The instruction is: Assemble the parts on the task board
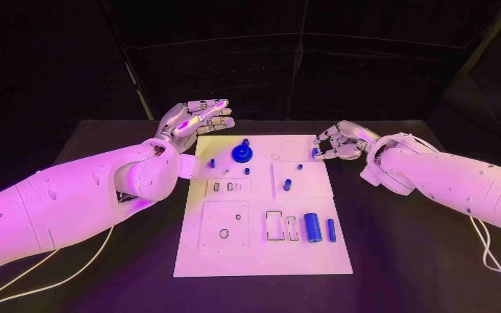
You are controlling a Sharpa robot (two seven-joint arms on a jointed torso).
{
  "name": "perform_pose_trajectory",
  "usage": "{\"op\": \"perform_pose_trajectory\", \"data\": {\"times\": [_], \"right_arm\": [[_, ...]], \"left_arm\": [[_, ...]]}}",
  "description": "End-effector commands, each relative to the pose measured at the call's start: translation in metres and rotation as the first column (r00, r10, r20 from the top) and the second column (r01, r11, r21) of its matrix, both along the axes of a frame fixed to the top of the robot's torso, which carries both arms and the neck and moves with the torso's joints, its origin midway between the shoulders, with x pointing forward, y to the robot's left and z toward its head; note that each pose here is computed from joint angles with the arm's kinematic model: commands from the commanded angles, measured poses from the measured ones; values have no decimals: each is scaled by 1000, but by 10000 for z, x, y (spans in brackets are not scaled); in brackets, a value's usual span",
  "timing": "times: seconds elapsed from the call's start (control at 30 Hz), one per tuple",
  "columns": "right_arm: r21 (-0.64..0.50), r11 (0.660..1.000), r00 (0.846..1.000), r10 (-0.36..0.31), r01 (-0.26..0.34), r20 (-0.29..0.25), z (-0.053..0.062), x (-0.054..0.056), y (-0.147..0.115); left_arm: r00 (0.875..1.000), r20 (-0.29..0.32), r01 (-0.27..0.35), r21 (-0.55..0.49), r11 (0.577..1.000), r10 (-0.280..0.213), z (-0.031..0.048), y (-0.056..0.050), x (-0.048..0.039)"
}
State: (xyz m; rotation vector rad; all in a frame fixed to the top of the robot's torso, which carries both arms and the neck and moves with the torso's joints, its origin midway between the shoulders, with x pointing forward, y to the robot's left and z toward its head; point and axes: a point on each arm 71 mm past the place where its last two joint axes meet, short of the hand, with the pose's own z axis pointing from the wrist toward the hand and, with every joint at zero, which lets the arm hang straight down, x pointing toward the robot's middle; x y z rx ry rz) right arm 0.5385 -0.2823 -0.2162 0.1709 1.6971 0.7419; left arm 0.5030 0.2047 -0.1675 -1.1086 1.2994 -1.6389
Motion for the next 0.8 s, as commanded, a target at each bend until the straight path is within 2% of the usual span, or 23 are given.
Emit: {"op": "perform_pose_trajectory", "data": {"times": [0.03,0.8], "right_arm": [[-4,1000,1000,2,-2,-7,-6,5,11],[-25,1000,1000,7,-8,-24,-57,25,24]], "left_arm": [[1000,9,11,-7,1000,-11,17,-12,-1],[1000,8,9,-6,1000,-9,15,-7,1]]}}
